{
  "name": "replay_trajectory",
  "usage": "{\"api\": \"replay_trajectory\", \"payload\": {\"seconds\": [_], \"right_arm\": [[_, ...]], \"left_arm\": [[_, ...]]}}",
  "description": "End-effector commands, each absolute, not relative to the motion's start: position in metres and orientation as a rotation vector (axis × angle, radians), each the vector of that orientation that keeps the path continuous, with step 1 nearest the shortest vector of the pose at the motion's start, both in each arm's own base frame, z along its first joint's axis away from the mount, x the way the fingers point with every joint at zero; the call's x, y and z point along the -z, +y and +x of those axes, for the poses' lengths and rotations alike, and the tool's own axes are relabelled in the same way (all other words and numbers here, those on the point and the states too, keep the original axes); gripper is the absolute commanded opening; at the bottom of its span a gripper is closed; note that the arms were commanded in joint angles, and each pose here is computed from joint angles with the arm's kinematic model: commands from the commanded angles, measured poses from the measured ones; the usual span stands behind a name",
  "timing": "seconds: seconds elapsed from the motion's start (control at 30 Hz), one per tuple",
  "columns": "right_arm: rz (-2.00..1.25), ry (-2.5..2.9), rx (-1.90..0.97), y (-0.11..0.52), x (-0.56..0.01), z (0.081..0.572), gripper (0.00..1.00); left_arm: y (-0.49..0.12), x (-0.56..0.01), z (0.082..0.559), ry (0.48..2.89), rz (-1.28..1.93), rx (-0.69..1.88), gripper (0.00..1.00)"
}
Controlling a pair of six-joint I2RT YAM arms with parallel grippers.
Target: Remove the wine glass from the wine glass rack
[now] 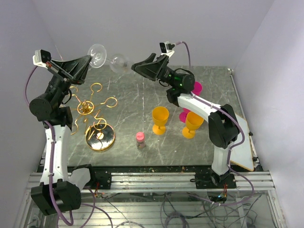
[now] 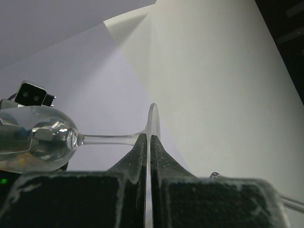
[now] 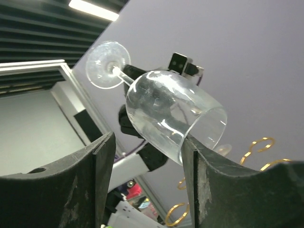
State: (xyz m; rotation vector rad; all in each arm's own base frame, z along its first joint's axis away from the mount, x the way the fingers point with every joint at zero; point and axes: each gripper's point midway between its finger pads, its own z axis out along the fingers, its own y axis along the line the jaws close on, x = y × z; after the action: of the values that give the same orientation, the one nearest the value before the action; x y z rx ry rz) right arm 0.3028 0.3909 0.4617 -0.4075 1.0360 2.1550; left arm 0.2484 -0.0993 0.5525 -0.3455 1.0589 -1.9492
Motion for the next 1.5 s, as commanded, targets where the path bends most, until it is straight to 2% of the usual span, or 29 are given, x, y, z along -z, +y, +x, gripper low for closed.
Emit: {"api": "replay_trajectory", "payload": {"seconds": [0.0, 0.1, 0.2, 0.3, 0.47, 0.5, 0.53, 0.63, 0.7, 0.73, 0.9, 1.03, 1.1, 1.27, 1.47], "right_arm": [[-0.531, 0.750, -2.234, 0.358, -0.517, 0.251, 0.52], [-0.538, 0.685, -2.282, 0.348, -0.533, 0.240, 0.36], [-0.524, 0.634, -2.321, 0.339, -0.544, 0.234, 0.35], [-0.525, 0.615, -2.339, 0.336, -0.550, 0.233, 0.26], [-0.523, 0.610, -2.323, 0.334, -0.558, 0.230, 0.00], [-0.504, 0.630, -2.300, 0.334, -0.559, 0.234, 0.00], [-0.479, 0.660, -2.269, 0.336, -0.559, 0.239, 0.00], [-0.348, 0.786, -2.158, 0.338, -0.555, 0.264, 0.00], [-0.234, 0.869, -2.045, 0.335, -0.545, 0.285, 0.00], [-0.168, 0.930, -1.991, 0.333, -0.537, 0.298, 0.00], [0.215, 1.481, -1.551, 0.332, -0.471, 0.373, 0.00], [0.380, 1.793, -1.113, 0.303, -0.411, 0.402, 0.00], [0.396, 1.870, -0.948, 0.289, -0.386, 0.409, 0.00], [0.412, 2.011, -0.743, 0.280, -0.335, 0.412, 0.00], [0.353, 2.303, -0.450, 0.305, -0.272, 0.408, 0.00]], "left_arm": [[-0.103, -0.561, 0.235, 0.997, -0.277, 1.968, 0.07], [-0.103, -0.560, 0.235, 1.000, -0.280, 1.965, 0.07], [-0.105, -0.560, 0.234, 0.997, -0.278, 1.967, 0.07], [-0.107, -0.562, 0.232, 1.005, -0.268, 1.960, 0.07], [-0.112, -0.558, 0.235, 1.056, -0.262, 1.897, 0.09], [-0.113, -0.556, 0.236, 1.077, -0.269, 1.861, 0.18], [-0.113, -0.553, 0.239, 1.105, -0.288, 1.813, 0.35], [-0.111, -0.536, 0.248, 1.212, -0.376, 1.645, 0.66], [-0.108, -0.528, 0.250, 1.260, -0.408, 1.557, 0.91], [-0.107, -0.524, 0.251, 1.281, -0.424, 1.518, 0.98], [-0.095, -0.506, 0.255, 1.389, -0.505, 1.312, 1.00], [-0.083, -0.504, 0.251, 1.433, -0.527, 1.148, 1.00], [-0.076, -0.501, 0.248, 1.456, -0.552, 1.070, 1.00], [-0.060, -0.495, 0.238, 1.500, -0.593, 0.916, 1.00], [-0.037, -0.474, 0.212, 1.591, -0.660, 0.686, 1.00]]}}
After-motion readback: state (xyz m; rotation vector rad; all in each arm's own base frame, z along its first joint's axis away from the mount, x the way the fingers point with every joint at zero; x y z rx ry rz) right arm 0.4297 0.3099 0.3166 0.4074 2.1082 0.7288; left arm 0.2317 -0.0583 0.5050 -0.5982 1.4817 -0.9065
